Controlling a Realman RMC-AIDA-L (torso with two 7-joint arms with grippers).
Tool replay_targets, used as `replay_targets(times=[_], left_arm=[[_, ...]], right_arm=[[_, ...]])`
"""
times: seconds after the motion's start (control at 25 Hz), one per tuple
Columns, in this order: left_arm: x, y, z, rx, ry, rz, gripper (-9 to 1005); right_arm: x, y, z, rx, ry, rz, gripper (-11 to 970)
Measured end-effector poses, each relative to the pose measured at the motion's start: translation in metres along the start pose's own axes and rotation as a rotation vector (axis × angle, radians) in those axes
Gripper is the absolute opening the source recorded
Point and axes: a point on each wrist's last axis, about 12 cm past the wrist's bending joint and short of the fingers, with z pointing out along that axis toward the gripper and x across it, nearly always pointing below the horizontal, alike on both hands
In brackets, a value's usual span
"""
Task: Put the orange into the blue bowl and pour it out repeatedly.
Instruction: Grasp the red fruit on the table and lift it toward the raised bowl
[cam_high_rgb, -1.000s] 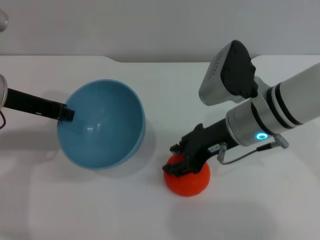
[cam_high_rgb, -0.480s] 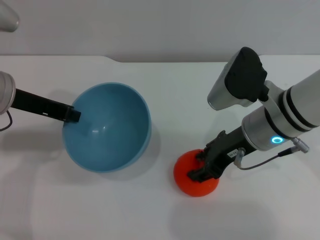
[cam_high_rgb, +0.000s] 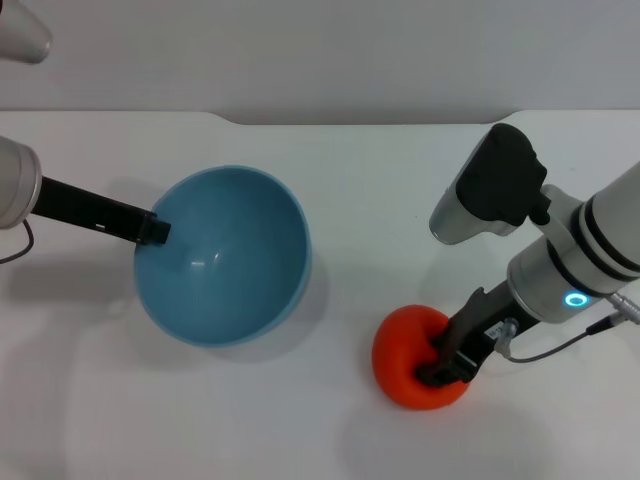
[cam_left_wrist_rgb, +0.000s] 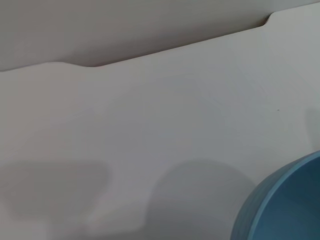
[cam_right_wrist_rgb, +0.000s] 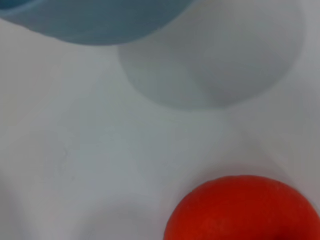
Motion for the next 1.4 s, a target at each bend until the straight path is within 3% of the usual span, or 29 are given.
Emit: replay_targets(times=[0.08,0.64,0.76,1.12,1.24,1.4], left_arm=[[-0.001,-0.001,0.0,0.002,-0.001,0.004,0],[-0.006,-0.013,0.009,0.017,0.027,0.049,0],[-0.006,-0.015,0.011,0.02,0.035,0.059,0],[-0.005,-0.033,0.034,0.047,0.131,0.109,-1],[-0.008,-0.048,0.047,0.057,0.177,0.152,-1],[-0.016,-0.073,0.061,0.059,0.2,0.225,-1]], right_arm=[[0.001,-0.001,0.0,-0.001,-0.001,0.009,413],[0.015,-0.009,-0.016,0.022,-0.1,0.084,88],[0.018,-0.012,-0.025,0.023,-0.124,0.1,60],[0.008,-0.011,-0.095,0.02,-0.342,-0.002,30],[-0.003,0.0,-0.124,0.025,-0.45,-0.111,44],[-0.016,0.015,-0.143,0.029,-0.519,-0.212,63]])
